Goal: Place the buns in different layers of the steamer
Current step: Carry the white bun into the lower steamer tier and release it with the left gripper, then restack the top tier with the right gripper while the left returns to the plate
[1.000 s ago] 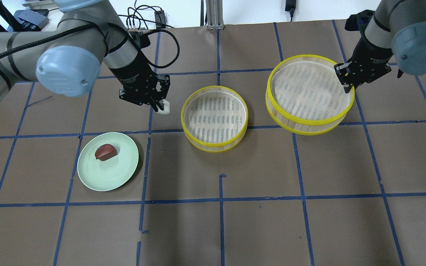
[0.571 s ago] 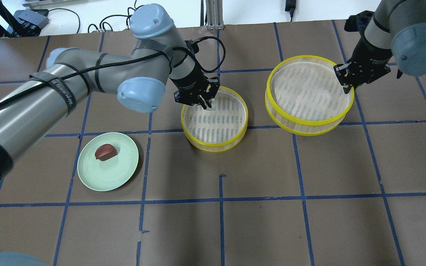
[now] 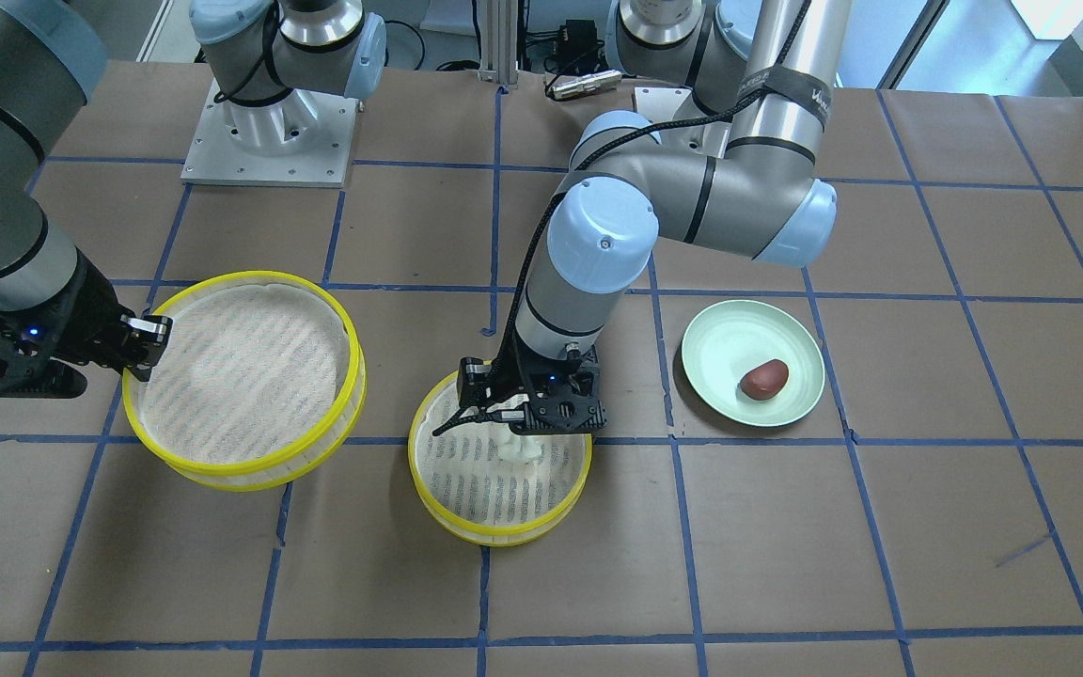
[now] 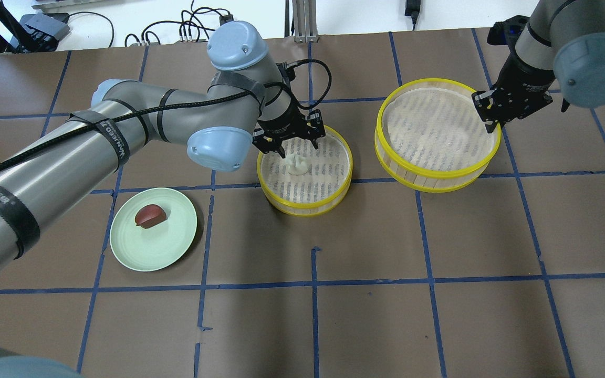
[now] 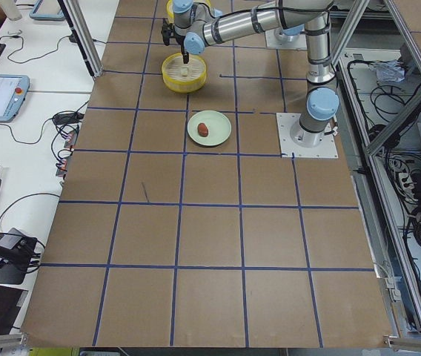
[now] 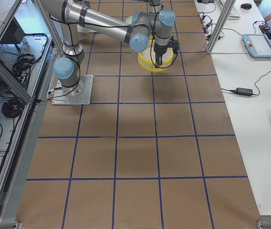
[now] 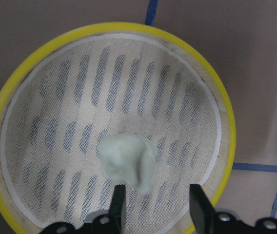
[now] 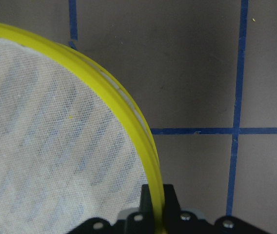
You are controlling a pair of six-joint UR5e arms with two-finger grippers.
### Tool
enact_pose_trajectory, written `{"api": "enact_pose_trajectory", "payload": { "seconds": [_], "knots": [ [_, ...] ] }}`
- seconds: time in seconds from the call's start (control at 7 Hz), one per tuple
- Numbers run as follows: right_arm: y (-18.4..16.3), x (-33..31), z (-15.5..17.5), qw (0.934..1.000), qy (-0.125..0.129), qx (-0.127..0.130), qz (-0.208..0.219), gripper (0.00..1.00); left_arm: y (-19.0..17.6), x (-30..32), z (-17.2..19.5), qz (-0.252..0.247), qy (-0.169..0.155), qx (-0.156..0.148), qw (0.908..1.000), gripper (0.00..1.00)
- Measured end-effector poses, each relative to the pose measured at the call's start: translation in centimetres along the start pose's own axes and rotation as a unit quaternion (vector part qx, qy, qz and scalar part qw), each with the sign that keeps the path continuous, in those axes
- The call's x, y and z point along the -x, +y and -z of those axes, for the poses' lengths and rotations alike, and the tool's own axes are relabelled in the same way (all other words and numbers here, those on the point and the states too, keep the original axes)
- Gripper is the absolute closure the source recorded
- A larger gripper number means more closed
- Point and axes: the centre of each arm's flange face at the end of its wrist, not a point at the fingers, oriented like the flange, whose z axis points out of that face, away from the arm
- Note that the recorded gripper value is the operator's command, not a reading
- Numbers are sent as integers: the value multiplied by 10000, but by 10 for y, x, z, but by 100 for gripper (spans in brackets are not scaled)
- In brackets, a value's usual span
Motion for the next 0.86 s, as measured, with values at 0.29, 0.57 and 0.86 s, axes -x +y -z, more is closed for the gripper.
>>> {"api": "enact_pose_trajectory", "payload": {
  "seconds": [0.29, 0.57, 0.86],
  "knots": [
    [0, 5, 1, 10000, -18, -10, -94, 92, -16, 47, 16, -393, -556, -196, 9975, 0],
    [1, 38, -2, 9993, -27, -17, -383, 92, -9, 133, 17, -870, -779, 67, 9931, 0],
    [4, 94, -8, 9974, -8, -21, -719, 92, 22, 207, -4, -1036, -1034, 564, 9876, 0]
  ]
}}
